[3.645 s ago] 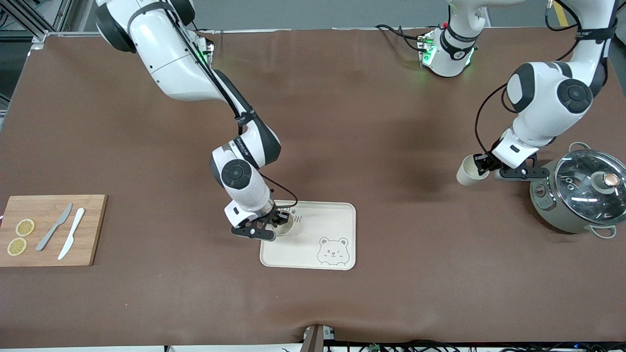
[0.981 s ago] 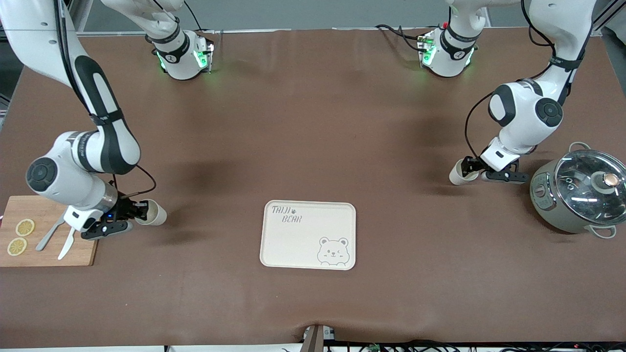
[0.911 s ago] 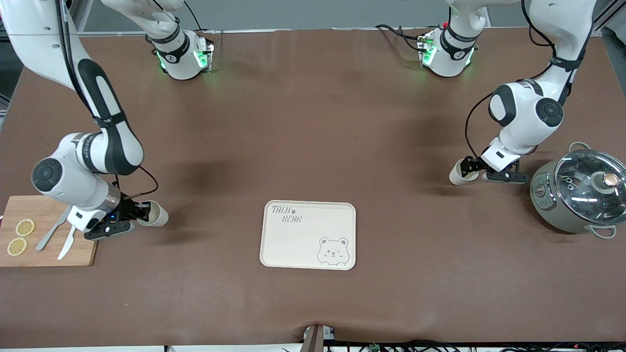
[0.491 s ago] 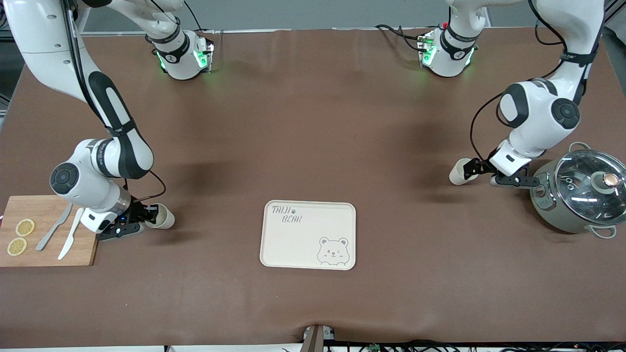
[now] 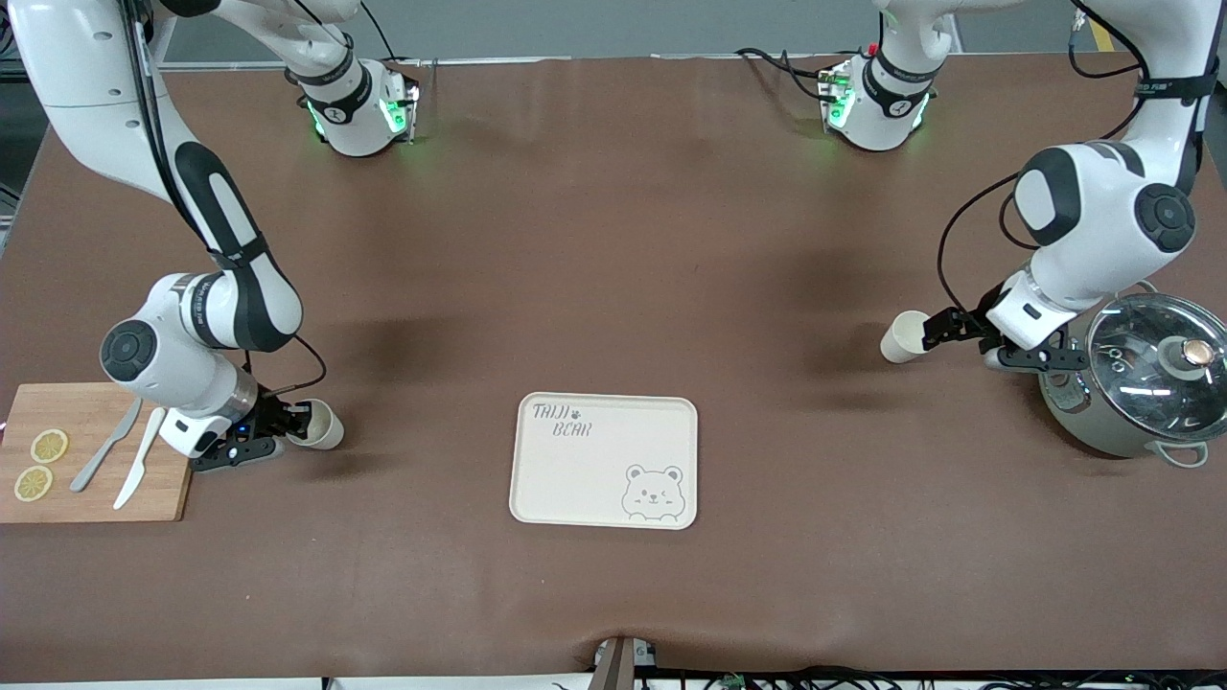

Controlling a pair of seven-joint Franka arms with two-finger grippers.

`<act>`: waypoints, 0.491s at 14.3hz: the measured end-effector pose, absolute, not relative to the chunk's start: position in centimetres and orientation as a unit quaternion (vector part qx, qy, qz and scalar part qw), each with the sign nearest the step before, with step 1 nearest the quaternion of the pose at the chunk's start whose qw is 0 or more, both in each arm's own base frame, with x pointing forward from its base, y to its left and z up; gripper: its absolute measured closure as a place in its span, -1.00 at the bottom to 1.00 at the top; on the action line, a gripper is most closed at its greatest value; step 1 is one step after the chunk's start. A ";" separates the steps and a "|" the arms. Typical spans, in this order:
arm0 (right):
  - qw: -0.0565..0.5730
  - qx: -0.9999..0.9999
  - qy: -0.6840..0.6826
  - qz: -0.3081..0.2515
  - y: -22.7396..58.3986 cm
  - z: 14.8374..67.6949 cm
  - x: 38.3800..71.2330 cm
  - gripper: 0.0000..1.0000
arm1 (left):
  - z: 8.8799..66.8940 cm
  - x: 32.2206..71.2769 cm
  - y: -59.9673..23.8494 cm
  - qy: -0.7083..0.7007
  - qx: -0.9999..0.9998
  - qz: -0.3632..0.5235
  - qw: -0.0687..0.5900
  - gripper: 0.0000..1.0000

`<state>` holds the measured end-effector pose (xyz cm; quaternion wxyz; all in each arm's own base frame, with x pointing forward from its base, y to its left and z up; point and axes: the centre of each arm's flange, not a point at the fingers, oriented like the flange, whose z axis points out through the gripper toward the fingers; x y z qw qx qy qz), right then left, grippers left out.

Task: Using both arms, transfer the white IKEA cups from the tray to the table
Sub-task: 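Set the left cup beside the pot while the right gripper nears the board, then open the right gripper releasing its cup while the left gripper rises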

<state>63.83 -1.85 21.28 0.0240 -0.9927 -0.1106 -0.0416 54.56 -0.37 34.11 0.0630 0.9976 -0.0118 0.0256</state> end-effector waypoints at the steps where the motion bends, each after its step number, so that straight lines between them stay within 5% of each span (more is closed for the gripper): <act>1: 0.024 -0.993 -0.111 -0.042 -1.8 21.3 63.8 0.44 | 35.3 55.0 -0.4 -0.007 0.998 0.026 0.056 -1.00; 7: 0.024 -0.993 -0.111 -0.043 -1.9 21.3 63.9 -0.80 | 42.1 56.9 -0.6 0.034 0.998 0.036 0.039 -1.00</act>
